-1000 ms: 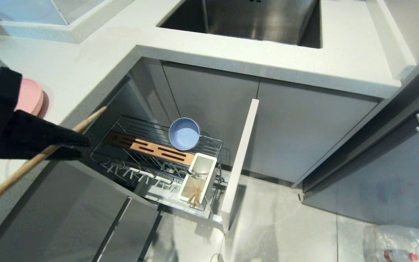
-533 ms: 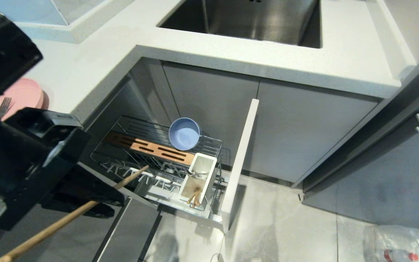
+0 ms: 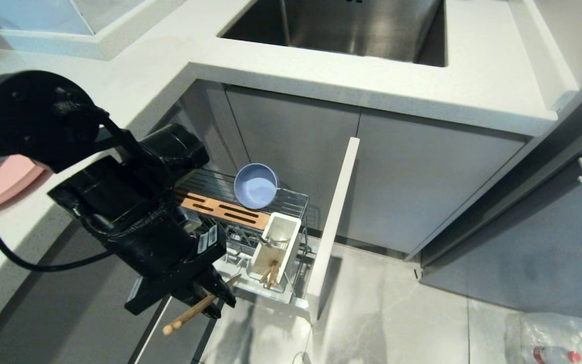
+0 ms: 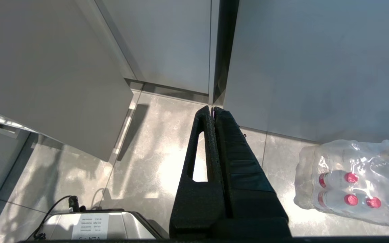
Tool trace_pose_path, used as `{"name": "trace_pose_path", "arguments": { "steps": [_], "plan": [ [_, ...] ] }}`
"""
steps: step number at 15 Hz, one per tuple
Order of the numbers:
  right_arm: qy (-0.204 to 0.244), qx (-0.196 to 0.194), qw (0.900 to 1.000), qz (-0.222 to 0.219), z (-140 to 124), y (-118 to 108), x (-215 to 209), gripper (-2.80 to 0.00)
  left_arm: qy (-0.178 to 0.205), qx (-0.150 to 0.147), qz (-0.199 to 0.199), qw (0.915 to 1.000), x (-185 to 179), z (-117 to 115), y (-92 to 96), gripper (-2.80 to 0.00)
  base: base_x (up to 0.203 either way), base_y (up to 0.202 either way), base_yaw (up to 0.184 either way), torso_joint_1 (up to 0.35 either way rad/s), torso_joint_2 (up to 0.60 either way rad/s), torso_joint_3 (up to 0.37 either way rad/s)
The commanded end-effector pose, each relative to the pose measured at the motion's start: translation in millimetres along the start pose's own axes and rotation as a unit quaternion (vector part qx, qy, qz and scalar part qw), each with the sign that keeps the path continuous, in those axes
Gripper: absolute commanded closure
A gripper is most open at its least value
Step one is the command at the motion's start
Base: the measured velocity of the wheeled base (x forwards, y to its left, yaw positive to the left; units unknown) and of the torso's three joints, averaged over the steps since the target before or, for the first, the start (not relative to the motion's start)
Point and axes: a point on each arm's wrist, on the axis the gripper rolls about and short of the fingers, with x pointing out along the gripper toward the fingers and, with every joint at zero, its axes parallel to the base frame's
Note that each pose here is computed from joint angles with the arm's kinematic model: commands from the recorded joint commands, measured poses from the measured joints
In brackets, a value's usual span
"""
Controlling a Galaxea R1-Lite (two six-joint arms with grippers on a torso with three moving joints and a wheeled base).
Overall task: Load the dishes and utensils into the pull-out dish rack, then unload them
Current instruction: Pick up the chopsticks and place it in the cupboard
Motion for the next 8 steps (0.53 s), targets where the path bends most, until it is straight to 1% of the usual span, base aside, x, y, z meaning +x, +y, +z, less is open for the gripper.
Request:
{"name": "trace_pose_path", "arguments": {
  "steps": [1, 6, 8],
  "plan": [
    [0.000, 0.000, 1.000, 0.000, 0.1, 0.0, 0.0, 0.00, 0.016, -0.019, 0.020, 0.9995, 23.1, 18.9, -3.9, 0.00, 0.000, 0.000, 0.000, 0.000, 0.00, 0.000],
    [0.000, 0.000, 1.000, 0.000, 0.1, 0.0, 0.0, 0.00, 0.001, -0.030, 0.008, 0.9995, 47.2, 51.5, -9.9, 0.00, 0.000, 0.000, 0.000, 0.000, 0.00, 0.000],
    [0.000, 0.000, 1.000, 0.000, 0.0, 0.0, 0.0, 0.00, -0.011, -0.031, -0.005, 0.9994, 54.9, 66.2, -13.0, 0.00, 0.000, 0.000, 0.000, 0.000, 0.00, 0.000]
  ]
}}
